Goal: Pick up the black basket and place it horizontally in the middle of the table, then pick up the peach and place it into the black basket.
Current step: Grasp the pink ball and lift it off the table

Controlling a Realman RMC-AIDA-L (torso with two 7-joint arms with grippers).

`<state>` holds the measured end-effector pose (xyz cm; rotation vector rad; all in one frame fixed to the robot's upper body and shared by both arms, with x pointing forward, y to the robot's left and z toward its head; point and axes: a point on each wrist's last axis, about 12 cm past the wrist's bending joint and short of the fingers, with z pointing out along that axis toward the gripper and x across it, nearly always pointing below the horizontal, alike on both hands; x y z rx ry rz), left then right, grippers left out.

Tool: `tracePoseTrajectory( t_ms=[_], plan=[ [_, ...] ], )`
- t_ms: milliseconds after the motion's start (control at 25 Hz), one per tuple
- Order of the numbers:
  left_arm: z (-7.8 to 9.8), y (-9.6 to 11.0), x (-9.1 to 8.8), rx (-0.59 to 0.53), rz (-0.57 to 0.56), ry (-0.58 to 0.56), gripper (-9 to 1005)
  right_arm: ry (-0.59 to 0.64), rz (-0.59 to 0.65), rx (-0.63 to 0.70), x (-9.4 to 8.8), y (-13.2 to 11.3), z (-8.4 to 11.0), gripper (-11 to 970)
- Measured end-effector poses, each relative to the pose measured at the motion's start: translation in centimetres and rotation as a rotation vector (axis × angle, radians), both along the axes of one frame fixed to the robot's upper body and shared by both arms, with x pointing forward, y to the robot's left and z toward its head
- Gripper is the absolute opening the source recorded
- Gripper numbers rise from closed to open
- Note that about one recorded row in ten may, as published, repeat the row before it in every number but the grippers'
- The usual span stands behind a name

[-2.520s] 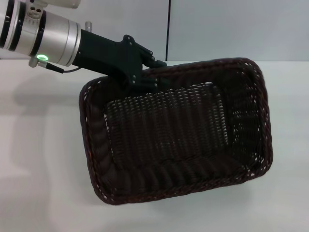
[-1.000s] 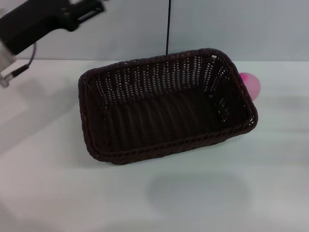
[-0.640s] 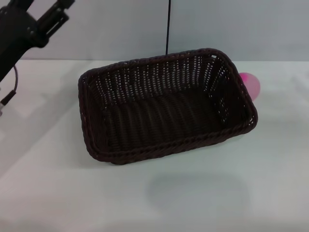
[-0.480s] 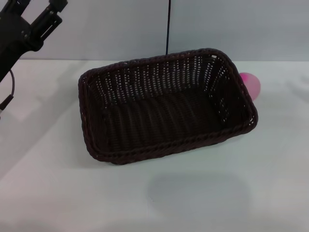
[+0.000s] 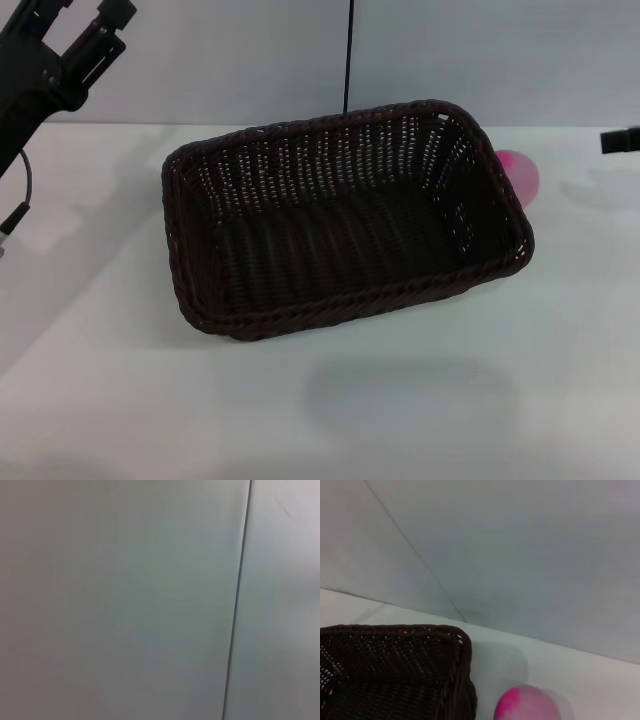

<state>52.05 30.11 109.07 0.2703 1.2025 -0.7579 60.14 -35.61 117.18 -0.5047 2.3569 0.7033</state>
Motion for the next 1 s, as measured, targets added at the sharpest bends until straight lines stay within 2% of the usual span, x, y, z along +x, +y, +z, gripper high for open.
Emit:
tracePoseTrajectory(
  t_ms=[160,520,1000],
  plan=[
    [-0.2,0.1,-0.2,-0.009,0.006,0.005,813,0.002,0.009,-0.03,1.0,1.0,-0.3,523],
    [-0.6,0.3,-0.9,-0.042,0.017,0.014,813,0.005,0.025,-0.111,3.0,4.2,-3.0,520],
    [-1.1,0.4,-1.4,-0.053,0.023,0.036,813,-0.021,0.092,-0.174,3.5,8.0,-4.7,517]
  ],
)
